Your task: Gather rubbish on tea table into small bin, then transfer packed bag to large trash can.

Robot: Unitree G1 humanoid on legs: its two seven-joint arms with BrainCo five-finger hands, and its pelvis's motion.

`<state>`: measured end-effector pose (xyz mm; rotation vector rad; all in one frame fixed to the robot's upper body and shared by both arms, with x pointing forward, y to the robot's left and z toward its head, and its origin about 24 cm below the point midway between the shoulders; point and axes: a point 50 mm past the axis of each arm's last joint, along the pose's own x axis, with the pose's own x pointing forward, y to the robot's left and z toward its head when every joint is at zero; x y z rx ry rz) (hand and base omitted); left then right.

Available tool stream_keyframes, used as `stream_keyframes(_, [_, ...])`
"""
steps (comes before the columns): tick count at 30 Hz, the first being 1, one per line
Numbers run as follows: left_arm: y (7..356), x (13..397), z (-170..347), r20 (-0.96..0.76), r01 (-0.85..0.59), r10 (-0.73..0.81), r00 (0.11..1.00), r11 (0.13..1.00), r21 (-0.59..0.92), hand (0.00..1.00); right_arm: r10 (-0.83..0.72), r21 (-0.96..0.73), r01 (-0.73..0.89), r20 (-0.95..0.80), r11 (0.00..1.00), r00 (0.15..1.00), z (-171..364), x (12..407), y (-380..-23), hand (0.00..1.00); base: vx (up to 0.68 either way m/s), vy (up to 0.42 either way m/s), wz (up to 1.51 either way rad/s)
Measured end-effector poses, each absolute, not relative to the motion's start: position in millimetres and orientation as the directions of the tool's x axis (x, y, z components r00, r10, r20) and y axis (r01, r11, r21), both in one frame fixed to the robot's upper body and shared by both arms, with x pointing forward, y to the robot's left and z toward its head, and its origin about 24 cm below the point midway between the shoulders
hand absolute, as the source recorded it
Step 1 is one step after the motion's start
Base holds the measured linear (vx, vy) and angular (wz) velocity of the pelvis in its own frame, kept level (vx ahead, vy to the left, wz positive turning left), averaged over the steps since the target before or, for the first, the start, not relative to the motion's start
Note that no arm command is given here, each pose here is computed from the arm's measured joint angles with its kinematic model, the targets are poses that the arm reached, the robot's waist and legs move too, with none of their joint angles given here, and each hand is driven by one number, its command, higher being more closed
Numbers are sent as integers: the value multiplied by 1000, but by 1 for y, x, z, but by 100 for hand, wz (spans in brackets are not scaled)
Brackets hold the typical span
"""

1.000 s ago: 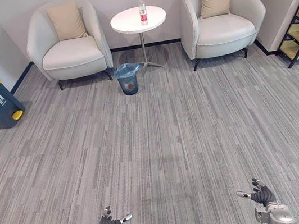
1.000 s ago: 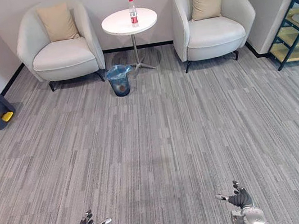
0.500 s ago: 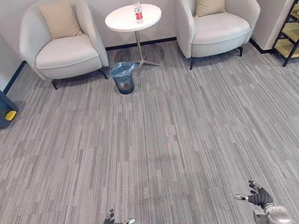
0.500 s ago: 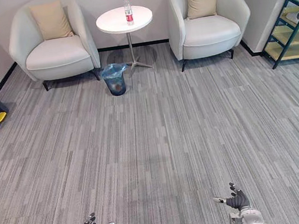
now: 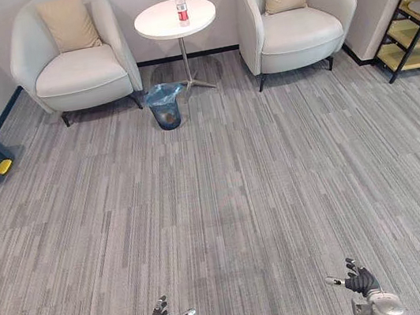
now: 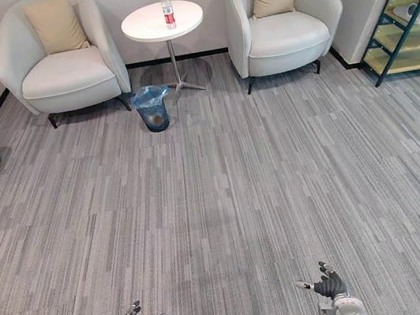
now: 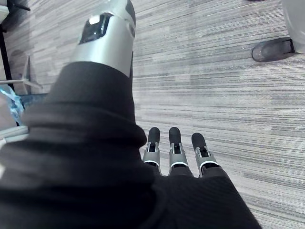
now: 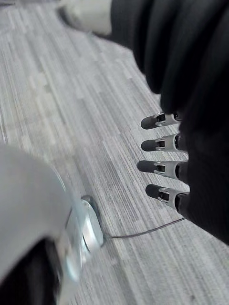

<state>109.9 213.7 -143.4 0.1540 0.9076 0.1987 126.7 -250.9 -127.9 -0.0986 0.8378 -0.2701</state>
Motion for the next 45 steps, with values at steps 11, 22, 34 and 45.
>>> stream_keyframes(11, [213, 122, -137, -734, -111, 231, 639, 971, 210, 0, -312, -192, 253, -704, 948, 637, -125, 133, -256, 0, 138, 23, -16])
stream_keyframes(22, [216, 160, -120, -654, -74, 212, 727, 970, 231, 0, -319, -211, 240, -656, 948, 684, -112, 157, -264, 0, 263, 13, 26])
stream_keyframes(34, [199, 172, -113, -614, -116, 190, 766, 980, 159, 0, -297, -131, 276, -610, 952, 734, -105, 168, -251, 0, 533, -146, 8])
stream_keyframes(45, [205, 165, -117, -632, -133, 207, 747, 978, 163, 0, -305, -95, 331, -675, 939, 672, -119, 153, -246, 0, 363, 178, -24])
